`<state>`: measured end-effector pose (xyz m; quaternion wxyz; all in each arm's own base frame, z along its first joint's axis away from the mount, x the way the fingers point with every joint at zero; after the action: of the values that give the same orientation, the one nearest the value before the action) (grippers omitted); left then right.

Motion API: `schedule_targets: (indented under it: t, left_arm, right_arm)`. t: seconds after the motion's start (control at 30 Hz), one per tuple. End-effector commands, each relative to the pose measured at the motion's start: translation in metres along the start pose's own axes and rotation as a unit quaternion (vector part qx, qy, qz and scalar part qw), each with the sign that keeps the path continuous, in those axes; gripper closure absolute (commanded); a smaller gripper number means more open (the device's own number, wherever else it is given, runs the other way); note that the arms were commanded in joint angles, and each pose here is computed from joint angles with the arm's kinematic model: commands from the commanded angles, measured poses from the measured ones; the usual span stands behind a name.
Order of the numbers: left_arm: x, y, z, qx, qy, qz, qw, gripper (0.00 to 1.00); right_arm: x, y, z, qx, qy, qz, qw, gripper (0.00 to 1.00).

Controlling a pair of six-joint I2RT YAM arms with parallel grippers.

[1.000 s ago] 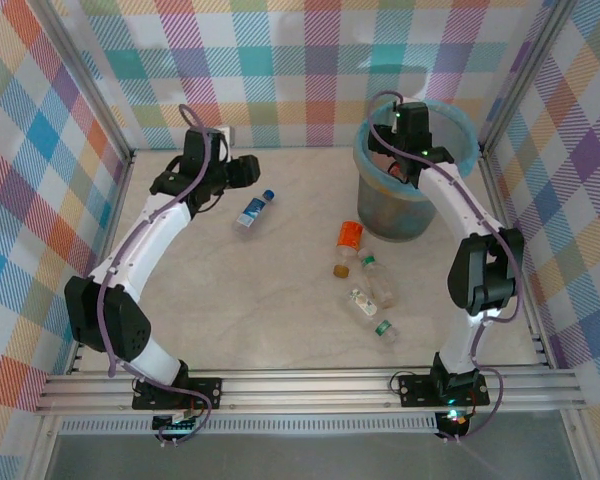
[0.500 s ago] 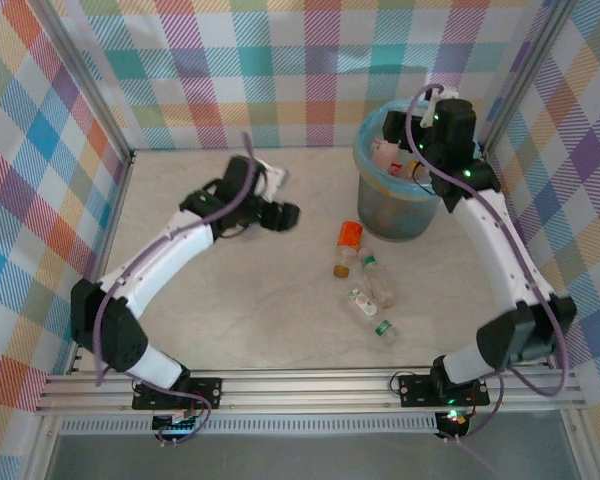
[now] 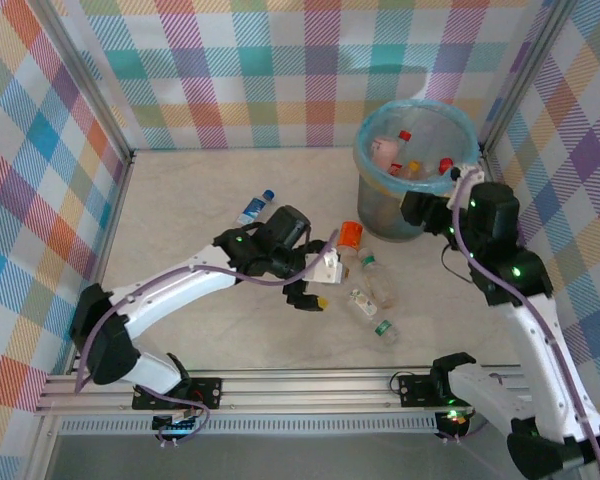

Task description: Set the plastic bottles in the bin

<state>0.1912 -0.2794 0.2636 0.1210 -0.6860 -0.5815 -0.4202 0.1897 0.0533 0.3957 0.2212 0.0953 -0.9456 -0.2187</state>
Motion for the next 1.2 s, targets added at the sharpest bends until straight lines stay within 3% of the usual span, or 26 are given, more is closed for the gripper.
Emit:
schedule_targets:
  t: [0.0,0.4,1.17]
  left_arm:
    - [-0.021,-0.006,-0.010,-0.098,-0.037,0.054,0.993,0.08]
    - [-0.072,-0.013,0.004,-0.155,-0.005,0.098,0.983,0.09]
    - [-0.136,0.003,0.004,-0.147,-0.021,0.098,0.984,0.10]
  right_arm:
    - [0.018,-0.007,0.016,-0.005,0.027,0.008,1.000,0.24]
    - [0.049,-0.012,0.025,0.024,0.021,0.018,0.999,0.23]
    - [0.056,-0.017,0.029,0.042,0.002,0.028,0.999,0.23]
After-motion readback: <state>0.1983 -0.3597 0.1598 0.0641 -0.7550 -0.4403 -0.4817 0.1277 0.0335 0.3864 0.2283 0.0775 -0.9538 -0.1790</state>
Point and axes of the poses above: each hand's point on the last joint's axis, 136 mm out from that joint toward the fingers, its own x axis back along the fingers, its own y axis along the line the jaws close on, z = x × y, the point moved 10 cm from there along x, back along the fingers, and after that the axes turned 8 degrees about -x, right-handed, at the moved point
